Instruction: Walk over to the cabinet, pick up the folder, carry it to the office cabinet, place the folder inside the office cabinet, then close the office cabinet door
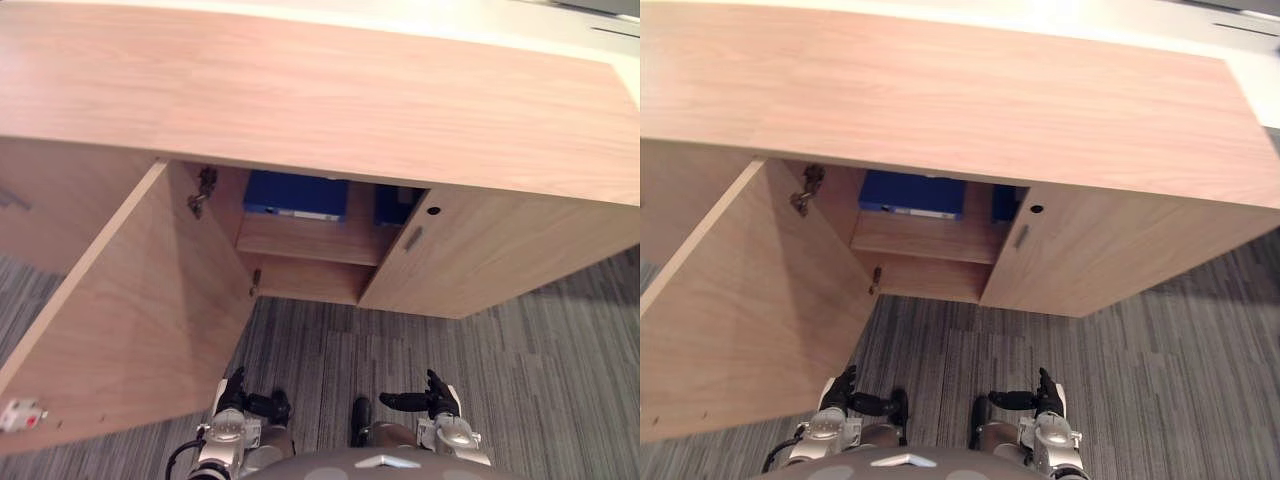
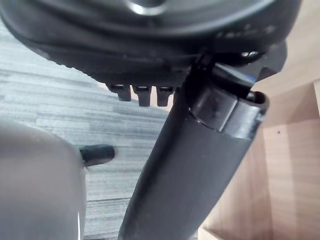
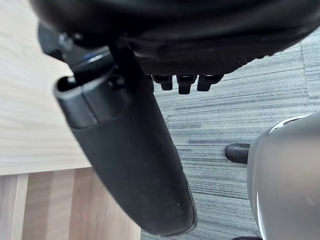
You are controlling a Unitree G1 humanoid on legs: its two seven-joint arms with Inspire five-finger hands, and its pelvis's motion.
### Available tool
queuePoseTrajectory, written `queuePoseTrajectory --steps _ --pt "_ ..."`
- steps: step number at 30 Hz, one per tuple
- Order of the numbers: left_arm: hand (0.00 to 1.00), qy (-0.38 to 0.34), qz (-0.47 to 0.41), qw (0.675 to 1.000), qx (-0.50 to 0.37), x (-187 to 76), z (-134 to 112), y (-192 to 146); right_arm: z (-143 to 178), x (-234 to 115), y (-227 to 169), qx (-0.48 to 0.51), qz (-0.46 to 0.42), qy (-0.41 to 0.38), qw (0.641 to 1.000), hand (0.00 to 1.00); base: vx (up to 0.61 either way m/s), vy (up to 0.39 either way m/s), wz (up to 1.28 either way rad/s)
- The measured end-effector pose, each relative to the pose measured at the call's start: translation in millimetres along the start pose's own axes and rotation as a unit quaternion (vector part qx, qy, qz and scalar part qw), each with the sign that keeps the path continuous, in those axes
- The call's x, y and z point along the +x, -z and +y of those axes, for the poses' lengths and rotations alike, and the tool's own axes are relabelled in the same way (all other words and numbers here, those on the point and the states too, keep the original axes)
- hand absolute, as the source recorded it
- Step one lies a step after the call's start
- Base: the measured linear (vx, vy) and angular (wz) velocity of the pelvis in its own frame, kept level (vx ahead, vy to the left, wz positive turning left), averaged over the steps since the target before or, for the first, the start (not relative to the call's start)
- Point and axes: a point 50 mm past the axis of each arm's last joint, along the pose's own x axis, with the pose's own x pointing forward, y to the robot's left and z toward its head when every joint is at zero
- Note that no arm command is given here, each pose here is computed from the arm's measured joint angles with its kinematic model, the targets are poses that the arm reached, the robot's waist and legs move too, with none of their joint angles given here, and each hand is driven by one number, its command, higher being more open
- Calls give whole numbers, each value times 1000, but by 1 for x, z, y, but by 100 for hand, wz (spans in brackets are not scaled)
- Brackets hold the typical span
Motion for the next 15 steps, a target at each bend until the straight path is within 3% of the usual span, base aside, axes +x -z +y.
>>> queuePoseTrajectory --steps 7,15 --pt "100 1 1 1000 -20 -3 -5 2 -17 -3 11 35 14 43 998 100 -42 -27 68" --pt "100 -19 15 999 -38 -7 0 14 -19 -6 23 47 36 52 997 100 34 29 19"
